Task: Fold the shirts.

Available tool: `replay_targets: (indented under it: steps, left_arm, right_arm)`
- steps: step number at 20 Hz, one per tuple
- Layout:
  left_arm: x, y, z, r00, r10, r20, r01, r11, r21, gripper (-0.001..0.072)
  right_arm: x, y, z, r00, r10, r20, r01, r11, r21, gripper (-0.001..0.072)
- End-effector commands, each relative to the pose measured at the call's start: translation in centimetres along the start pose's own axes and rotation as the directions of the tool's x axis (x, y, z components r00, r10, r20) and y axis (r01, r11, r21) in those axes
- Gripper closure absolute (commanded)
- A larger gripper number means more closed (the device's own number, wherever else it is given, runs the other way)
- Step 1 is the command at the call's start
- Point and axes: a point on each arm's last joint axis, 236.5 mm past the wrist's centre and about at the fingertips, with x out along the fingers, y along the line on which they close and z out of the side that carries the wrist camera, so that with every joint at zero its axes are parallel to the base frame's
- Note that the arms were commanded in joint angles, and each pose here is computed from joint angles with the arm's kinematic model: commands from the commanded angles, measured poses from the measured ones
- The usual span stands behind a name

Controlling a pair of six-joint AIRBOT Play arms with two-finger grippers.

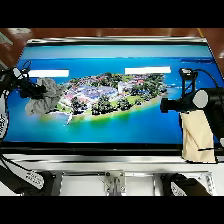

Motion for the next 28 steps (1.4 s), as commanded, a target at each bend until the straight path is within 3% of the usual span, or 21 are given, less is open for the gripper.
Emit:
replay_targets:
  steps: [1, 4, 8, 12, 14, 15, 19, 23, 24, 25, 26, 27, 28]
  left_arm:
    - [-5.0, -4.6, 1.5, 0.988, -0.139, 0.067, 0.131, 0.984, 0.118, 0.0668]
    - [-16.9, -11.3, 2.9, 0.92, -0.262, 0.292, 0.174, 0.94, 0.294, 0.0668]
    - [-32.2, -22.0, -3.8, 0.76, -0.497, 0.419, 0.241, 0.814, 0.529, 0.0668]
    - [-38.0, -30.6, -13.0, 0.675, -0.669, 0.312, 0.332, 0.653, 0.681, 0.0668]
    - [-37.2, -34.4, -17.1, 0.681, -0.702, 0.209, 0.37, 0.576, 0.729, 0.0668]
    - [-35.5, -35.7, -18.9, 0.709, -0.686, 0.164, 0.372, 0.562, 0.739, 0.0668]
    - [-25.0, -38.8, -24.7, 0.808, -0.586, 0.056, 0.377, 0.589, 0.715, 0.0668]
    - [-13.1, -38.1, -29.9, 0.854, -0.518, -0.039, 0.457, 0.715, 0.529, 0.0667]
    - [-11.9, -38.0, -30.6, 0.852, -0.52, -0.062, 0.479, 0.725, 0.494, 0.0658]
    - [-11.5, -37.8, -30.7, 0.853, -0.517, -0.072, 0.484, 0.733, 0.478, 0.0478]
    - [-11.7, -37.6, -29.9, 0.851, -0.522, -0.058, 0.484, 0.737, 0.472, 0.0185]
    - [-12.4, -37.2, -28.3, 0.85, -0.525, -0.038, 0.483, 0.749, 0.453, 0.0007]
    - [-13.2, -36.3, -26.6, 0.856, -0.516, -0.026, 0.474, 0.764, 0.438, 0.0003]
  right_arm:
    - [0.0, -0.1, 0.9, 0.999, -0.004, 0.037, 0.004, 1.0, -0.004, 0.0021]
    - [-0.4, 0.1, 1.1, 0.999, 0.001, 0.04, -0.001, 1.0, -0.002, 0.0021]
    - [-1.8, 0.1, -0.9, 0.998, 0.0, -0.065, -0.002, 1.0, -0.018, 0.0021]
    - [-4.8, -0.1, -2.9, 0.983, -0.01, -0.184, -0.011, 0.993, -0.114, 0.0022]
    - [-5.8, -0.2, -4.7, 0.964, -0.013, -0.267, -0.023, 0.991, -0.13, 0.0021]
    - [-6.1, -0.2, -5.8, 0.95, -0.013, -0.313, -0.031, 0.99, -0.135, 0.0021]
    - [-6.3, 2.4, -6.6, 0.934, 0.097, -0.343, -0.13, 0.989, -0.075, 0.0021]
    - [-3.4, 5.2, -6.7, 0.926, 0.215, -0.31, -0.226, 0.974, 0.003, 0.0021]
    - [-2.3, 5.3, -7.3, 0.922, 0.223, -0.316, -0.229, 0.973, 0.019, 0.0022]
    - [-1.1, 5.4, -8.0, 0.919, 0.227, -0.323, -0.229, 0.973, 0.032, 0.0021]
    - [-0.1, 5.3, -8.5, 0.918, 0.227, -0.325, -0.226, 0.973, 0.041, 0.0022]
    - [0.7, 5.3, -8.8, 0.92, 0.225, -0.321, -0.222, 0.974, 0.047, 0.0021]
    - [1.2, 5.2, -8.8, 0.924, 0.224, -0.31, -0.22, 0.974, 0.05, 0.0021]
